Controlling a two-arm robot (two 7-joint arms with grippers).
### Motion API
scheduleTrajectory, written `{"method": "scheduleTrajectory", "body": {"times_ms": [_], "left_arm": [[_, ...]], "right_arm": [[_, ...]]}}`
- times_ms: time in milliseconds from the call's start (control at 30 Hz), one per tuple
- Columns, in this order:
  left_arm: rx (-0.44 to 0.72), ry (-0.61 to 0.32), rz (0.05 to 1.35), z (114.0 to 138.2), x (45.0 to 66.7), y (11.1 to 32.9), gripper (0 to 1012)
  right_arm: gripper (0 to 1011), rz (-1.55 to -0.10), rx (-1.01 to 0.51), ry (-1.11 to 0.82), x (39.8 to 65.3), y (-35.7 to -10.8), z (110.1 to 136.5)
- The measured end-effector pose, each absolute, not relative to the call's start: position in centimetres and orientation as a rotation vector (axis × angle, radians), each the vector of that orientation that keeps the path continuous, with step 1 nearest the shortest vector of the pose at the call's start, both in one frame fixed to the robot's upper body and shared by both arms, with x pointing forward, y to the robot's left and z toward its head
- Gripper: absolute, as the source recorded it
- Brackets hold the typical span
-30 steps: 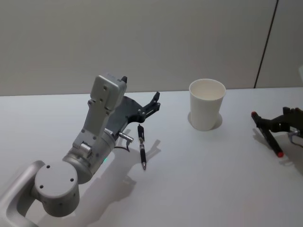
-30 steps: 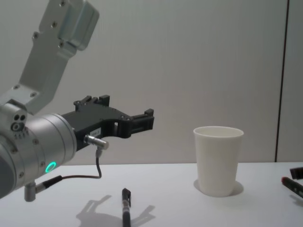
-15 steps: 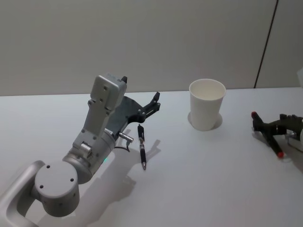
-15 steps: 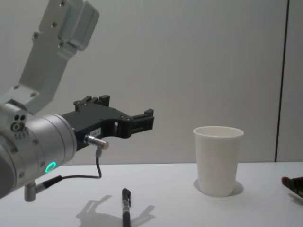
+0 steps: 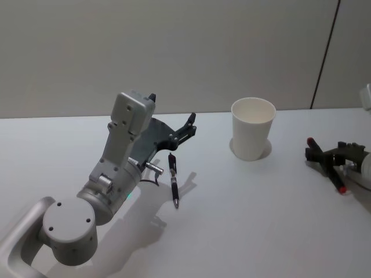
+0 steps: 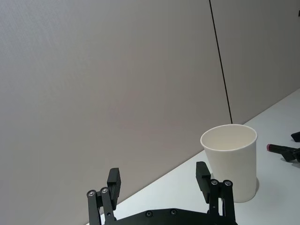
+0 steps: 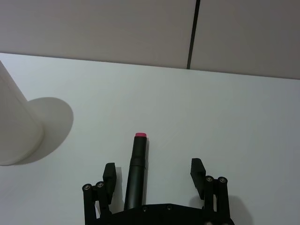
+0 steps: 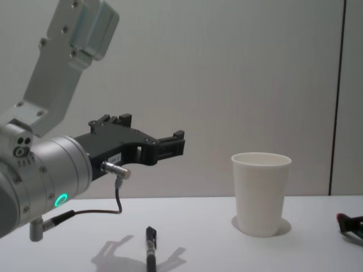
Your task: Place the pen into the pen holder.
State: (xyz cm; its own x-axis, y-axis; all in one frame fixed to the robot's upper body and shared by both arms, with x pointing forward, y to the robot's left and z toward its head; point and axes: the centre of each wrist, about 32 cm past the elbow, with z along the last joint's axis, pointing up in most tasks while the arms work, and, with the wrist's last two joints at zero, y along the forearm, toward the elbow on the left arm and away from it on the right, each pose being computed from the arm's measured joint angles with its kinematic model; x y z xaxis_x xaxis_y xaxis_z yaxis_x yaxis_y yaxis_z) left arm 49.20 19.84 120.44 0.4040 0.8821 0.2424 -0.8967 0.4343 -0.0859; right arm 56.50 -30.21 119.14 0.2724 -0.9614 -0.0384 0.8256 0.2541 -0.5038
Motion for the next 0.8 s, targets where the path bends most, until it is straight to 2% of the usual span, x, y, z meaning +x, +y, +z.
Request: {"method": "scheduleTrajectory", "body": {"times_ms": [800], "left_arm": [[0.061, -0.268, 1.124, 120.44, 49.2, 19.84, 1001]], "right_arm": [[977, -1.239, -0.394, 0.363, 57.0, -29.75, 118.1]]}}
